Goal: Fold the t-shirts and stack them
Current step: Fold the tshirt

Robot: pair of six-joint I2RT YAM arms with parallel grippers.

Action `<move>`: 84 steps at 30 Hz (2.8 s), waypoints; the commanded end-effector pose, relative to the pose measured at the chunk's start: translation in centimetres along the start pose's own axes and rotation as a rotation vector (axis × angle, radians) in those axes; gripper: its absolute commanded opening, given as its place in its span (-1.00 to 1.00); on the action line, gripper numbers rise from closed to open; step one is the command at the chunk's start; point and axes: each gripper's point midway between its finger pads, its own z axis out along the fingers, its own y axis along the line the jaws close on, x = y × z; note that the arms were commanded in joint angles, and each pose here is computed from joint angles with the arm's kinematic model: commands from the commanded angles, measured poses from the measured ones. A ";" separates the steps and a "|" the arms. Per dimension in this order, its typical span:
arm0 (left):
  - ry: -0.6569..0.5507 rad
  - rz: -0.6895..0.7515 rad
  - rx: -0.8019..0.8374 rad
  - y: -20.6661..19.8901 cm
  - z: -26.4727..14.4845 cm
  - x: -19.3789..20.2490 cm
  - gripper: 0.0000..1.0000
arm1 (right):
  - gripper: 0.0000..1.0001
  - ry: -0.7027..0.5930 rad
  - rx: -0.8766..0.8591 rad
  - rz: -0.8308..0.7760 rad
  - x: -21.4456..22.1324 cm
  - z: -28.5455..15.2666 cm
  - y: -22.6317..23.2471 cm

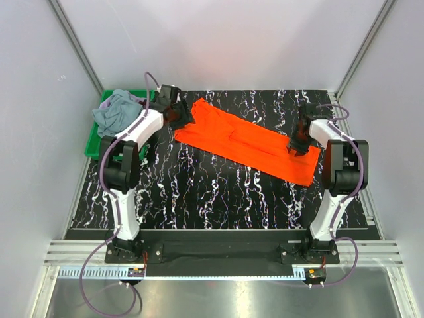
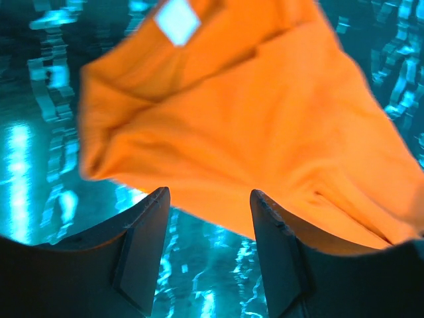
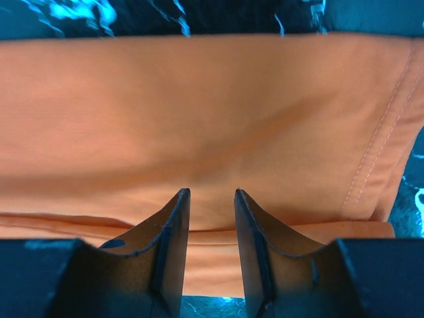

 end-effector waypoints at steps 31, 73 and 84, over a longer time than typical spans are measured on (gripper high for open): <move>-0.043 0.088 0.259 -4.9 -1.7 -2.3 0.21 | -0.15 -0.020 -0.259 0.087 3.9 -7.0 2.4; 0.005 -0.170 0.257 -4.6 5.9 2.6 -0.28 | -1.00 -0.052 -0.429 0.008 1.7 4.7 27.8; -0.027 -0.084 0.212 -5.3 5.1 -0.6 -0.14 | -1.00 -0.096 -0.319 0.372 -2.4 6.5 26.1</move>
